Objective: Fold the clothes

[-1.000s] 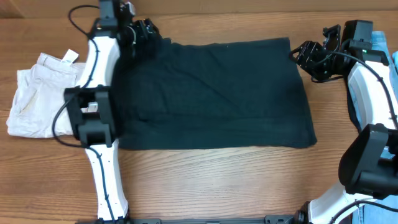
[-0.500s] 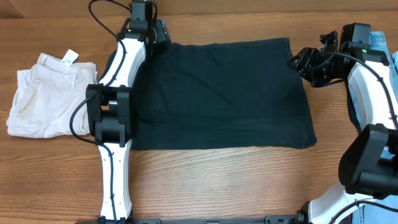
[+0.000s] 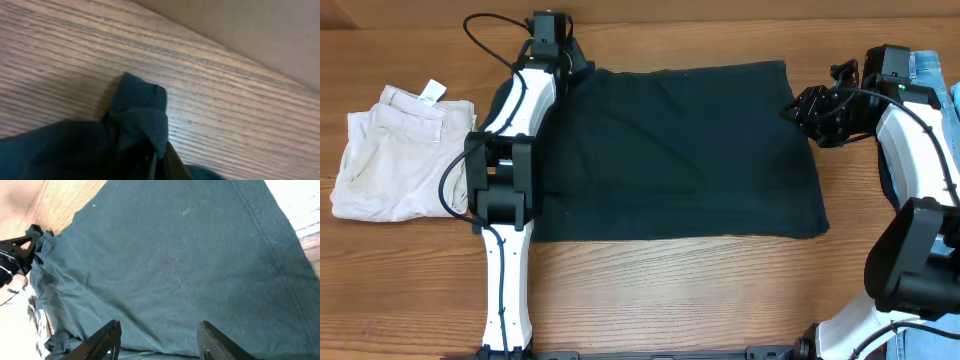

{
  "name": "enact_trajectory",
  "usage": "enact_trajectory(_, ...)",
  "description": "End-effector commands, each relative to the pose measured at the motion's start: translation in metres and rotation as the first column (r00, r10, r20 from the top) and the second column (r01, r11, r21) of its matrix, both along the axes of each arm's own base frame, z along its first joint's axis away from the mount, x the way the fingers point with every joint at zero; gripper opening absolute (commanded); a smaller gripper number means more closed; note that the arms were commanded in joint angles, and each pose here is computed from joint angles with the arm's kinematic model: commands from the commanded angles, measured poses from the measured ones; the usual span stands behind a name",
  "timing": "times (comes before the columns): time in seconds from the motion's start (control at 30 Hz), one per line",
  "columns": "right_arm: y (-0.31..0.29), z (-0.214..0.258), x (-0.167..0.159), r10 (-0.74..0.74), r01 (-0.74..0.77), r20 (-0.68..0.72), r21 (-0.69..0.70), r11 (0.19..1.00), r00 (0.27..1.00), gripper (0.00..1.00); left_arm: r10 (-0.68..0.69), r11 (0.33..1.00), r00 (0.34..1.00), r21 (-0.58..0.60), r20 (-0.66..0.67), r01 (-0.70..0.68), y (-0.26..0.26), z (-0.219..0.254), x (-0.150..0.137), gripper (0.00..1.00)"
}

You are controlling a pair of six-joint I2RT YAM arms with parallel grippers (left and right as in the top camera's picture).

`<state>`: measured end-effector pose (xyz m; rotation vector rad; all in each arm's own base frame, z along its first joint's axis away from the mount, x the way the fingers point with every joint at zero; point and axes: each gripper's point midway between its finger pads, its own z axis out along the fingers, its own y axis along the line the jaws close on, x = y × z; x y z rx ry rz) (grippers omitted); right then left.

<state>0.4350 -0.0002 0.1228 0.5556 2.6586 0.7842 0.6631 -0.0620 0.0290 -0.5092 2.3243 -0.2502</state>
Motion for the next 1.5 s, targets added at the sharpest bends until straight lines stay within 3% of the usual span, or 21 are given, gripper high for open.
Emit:
enact_trajectory(0.0, 0.0, 0.003, 0.003, 0.005, -0.004, 0.026, -0.017, 1.0, 1.0, 0.52, -0.047, 0.995, 0.994, -0.08, 0.1, 0.056, -0.003, 0.048, 0.022, 0.04)
enact_trajectory(0.13, -0.007, 0.011, 0.023, -0.003, 0.01, 0.12, -0.051, 0.999, 0.993, 0.52, -0.047, 0.995, 0.985, -0.084, 0.164, 0.061, 0.008, 0.126, 0.024, 0.04)
enact_trajectory(0.27, -0.014, 0.034, 0.058, 0.004, 0.023, 0.3, -0.086, 0.996, 0.954, 0.46, -0.115, 0.99, 0.988, -0.075, 0.103, 0.123, -0.001, 0.164, -0.002, 0.04)
enact_trajectory(0.43, -0.027, 0.046, 0.09, -0.029, 0.087, 0.424, -0.117, 0.989, 0.905, 0.38, -0.188, 0.974, 0.971, -0.153, -0.148, 0.165, -0.019, 0.143, -0.059, 0.04)
enact_trajectory(0.57, -0.03, 0.02, 0.107, -0.048, 0.1, 0.424, -0.101, 0.99, 0.905, 0.48, -0.189, 0.977, 0.908, -0.16, -0.373, 0.138, -0.021, 0.116, -0.11, 0.04)
enact_trajectory(0.8, -0.038, -0.017, 0.141, -0.098, 0.144, 0.476, -0.061, 0.988, 0.874, 0.48, -0.167, 0.984, 0.825, -0.143, -0.54, 0.106, -0.015, 0.102, -0.153, 0.04)
enact_trajectory(0.9, -0.04, -0.031, 0.151, -0.144, 0.177, 0.484, -0.022, 0.984, 0.863, 0.43, -0.156, 0.987, 0.774, -0.133, -0.613, 0.094, -0.011, 0.098, -0.174, 0.04)
enact_trajectory(1.13, -0.044, -0.064, 0.165, -0.193, 0.209, 0.432, 0.012, 0.978, 0.881, 0.47, -0.274, 0.96, 0.746, -0.222, -0.607, 0.171, -0.03, 0.1, -0.181, 0.04)
enact_trajectory(1.27, -0.047, -0.074, 0.172, -0.214, 0.237, 0.421, -0.004, 0.971, 0.881, 0.51, -0.429, 0.89, 0.72, -0.392, -0.545, 0.234, -0.064, 0.111, -0.186, 0.04)
enact_trajectory(1.33, -0.05, -0.077, 0.173, -0.227, 0.264, 0.422, -0.032, 0.964, 0.878, 0.52, -0.46, 0.873, 0.711, -0.419, -0.532, 0.251, -0.075, 0.113, -0.189, 0.04)
enact_trajectory(1.4, -0.051, -0.076, 0.175, -0.222, 0.272, 0.437, -0.055, 0.961, 0.872, 0.53, -0.423, 0.901, 0.71, -0.341, -0.562, 0.267, -0.072, 0.107, -0.19, 0.04)
enact_trajectory(1.47, -0.049, -0.076, 0.176, -0.218, 0.268, 0.438, -0.055, 0.962, 0.872, 0.54, -0.272, 0.961, 0.735, -0.138, -0.621, 0.239, -0.05, 0.097, -0.187, 0.04)
